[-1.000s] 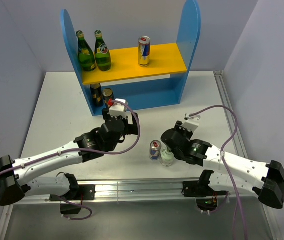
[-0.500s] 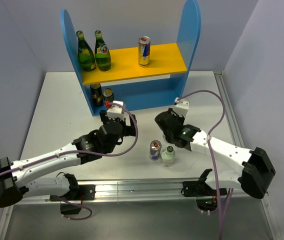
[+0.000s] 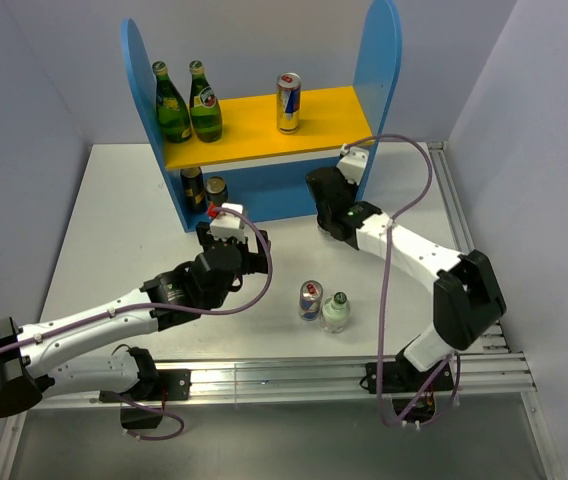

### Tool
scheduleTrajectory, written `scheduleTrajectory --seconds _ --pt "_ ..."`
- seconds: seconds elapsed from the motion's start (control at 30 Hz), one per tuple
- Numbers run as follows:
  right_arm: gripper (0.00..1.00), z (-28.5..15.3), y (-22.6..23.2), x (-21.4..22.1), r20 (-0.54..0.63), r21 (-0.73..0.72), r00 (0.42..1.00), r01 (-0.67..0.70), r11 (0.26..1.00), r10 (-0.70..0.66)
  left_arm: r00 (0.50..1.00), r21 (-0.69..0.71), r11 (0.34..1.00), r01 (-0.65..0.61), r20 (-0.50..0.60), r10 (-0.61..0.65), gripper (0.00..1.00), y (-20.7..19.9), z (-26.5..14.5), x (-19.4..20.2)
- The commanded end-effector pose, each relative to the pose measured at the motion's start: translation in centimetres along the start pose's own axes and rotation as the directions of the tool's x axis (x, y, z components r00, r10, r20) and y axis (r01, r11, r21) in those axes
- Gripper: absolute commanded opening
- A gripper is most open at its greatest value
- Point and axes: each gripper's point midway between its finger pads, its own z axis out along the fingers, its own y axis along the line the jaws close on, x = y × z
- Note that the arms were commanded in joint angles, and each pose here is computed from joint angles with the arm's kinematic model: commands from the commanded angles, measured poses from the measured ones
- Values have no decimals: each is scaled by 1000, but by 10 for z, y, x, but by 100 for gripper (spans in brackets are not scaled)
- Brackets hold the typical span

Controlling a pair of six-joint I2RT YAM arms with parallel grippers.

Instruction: Place and organize the beverage onto the shelf

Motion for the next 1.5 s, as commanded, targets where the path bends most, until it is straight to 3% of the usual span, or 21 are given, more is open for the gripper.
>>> scheduleTrajectory --seconds 0.0,0.37,0.9,1.2,1.47 --pt "0 11 24 -66 151 -44 979 -131 990 136 998 -1 999 45 51 -45 99 0 -4 -15" --pt "0 61 29 -77 185 -18 961 -208 978 208 998 -9 999 39 48 -39 99 1 -2 -12" --pt "0 73 33 -121 255 -39 928 -270 962 271 999 -31 999 18 39 -17 99 0 5 -6" --pt "0 105 36 -89 229 -3 938 -267 964 260 999 -41 999 0 33 1 99 -1 10 -2" --pt "0 103 27 -84 273 -24 885 -386 922 378 999 -40 999 4 39 -3 99 -3 12 -1"
